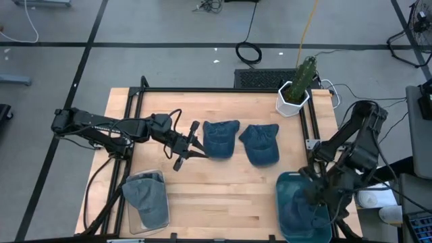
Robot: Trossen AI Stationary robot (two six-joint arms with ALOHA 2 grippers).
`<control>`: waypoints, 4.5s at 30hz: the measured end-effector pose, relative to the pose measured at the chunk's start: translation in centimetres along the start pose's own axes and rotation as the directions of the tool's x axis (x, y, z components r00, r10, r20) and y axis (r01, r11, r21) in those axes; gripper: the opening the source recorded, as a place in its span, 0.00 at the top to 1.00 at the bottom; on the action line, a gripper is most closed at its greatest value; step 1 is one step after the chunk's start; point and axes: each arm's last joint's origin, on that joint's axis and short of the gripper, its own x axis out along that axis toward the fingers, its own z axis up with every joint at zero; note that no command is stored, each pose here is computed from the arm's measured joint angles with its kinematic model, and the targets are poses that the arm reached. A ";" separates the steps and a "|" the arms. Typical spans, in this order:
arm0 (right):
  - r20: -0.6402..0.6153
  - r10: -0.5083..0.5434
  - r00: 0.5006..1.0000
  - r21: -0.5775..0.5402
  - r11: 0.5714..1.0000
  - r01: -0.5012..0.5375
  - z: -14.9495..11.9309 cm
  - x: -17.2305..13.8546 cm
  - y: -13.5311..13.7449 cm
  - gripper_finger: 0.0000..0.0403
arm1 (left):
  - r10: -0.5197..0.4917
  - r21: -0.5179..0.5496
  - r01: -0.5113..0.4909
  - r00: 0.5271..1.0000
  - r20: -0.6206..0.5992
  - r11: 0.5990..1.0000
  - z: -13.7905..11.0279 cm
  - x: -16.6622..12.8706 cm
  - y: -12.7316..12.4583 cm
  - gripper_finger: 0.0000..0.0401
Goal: Pick & Place hat
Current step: Put the left blue cap into the blue bin
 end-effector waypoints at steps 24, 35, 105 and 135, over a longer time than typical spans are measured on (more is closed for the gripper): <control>-0.109 0.048 0.993 -0.030 0.998 -0.051 -4.7 2.3 4.4 0.98 | 0.000 0.000 0.000 1.000 0.000 1.000 0.0 0.0 0.0 0.83; -0.259 -0.435 0.863 -0.064 0.899 0.434 -6.1 2.9 0.6 0.98 | 0.000 0.000 0.000 1.000 0.000 1.000 0.0 0.0 0.0 0.83; 0.149 0.228 0.962 -0.406 0.901 -0.151 -7.6 9.2 -3.2 0.98 | 0.000 0.000 0.000 1.000 -0.001 1.000 0.0 0.0 0.0 0.83; -0.098 -0.272 0.957 0.173 0.943 0.286 -10.2 9.0 -8.0 0.49 | 0.000 0.000 -0.001 1.000 -0.001 1.000 0.0 0.0 0.0 0.83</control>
